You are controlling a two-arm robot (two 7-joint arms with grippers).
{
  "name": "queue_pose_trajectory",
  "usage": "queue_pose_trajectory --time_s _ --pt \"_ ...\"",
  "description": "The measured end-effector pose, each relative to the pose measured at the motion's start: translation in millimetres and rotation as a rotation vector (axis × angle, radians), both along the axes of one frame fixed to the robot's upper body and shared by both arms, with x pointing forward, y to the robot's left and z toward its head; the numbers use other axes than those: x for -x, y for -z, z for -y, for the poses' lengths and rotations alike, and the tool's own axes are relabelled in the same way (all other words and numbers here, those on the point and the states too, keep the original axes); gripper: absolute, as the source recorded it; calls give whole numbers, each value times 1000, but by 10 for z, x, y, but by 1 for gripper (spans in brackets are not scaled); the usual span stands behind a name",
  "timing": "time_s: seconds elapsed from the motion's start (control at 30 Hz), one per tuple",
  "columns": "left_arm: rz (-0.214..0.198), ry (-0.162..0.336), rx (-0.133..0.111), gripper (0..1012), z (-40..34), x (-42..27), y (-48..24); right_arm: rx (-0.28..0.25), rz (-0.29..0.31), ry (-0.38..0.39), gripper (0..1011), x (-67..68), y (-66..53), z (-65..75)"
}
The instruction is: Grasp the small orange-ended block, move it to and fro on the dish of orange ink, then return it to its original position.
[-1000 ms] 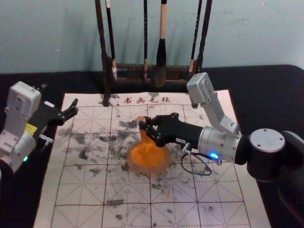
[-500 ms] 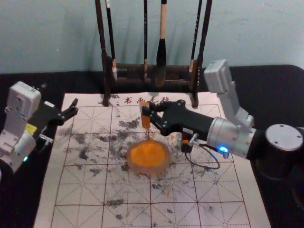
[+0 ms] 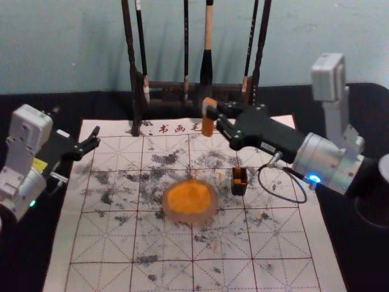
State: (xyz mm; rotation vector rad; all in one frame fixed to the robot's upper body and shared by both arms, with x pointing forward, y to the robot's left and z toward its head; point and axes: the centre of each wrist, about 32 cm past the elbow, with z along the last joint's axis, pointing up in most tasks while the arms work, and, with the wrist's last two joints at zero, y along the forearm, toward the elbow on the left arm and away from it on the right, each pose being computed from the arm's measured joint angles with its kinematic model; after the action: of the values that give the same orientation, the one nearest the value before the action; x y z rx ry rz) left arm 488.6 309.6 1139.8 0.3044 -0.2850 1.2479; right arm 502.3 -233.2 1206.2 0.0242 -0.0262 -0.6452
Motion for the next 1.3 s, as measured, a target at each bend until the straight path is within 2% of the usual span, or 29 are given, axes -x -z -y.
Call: queue_pose_trajectory --time_s 0.13,0.3,0.4,0.7,0.93,1.3 --pt "0 0 0 1001 0 0 0 -17 10 27 105 30 25 64" --pt "0 0 0 1001 0 0 0 -23 8 58 105 65 137 136" --pt "0 0 0 1001 0 0 0 -11 -15 94 105 118 245 214" --pt "0 0 0 1001 0 0 0 4 -82 167 105 308 417 364" --pt "0 0 0 1001 0 0 0 5 -120 194 105 376 487 382" --pt "0 0 0 1001 0 0 0 -1 -181 235 105 411 588 311"
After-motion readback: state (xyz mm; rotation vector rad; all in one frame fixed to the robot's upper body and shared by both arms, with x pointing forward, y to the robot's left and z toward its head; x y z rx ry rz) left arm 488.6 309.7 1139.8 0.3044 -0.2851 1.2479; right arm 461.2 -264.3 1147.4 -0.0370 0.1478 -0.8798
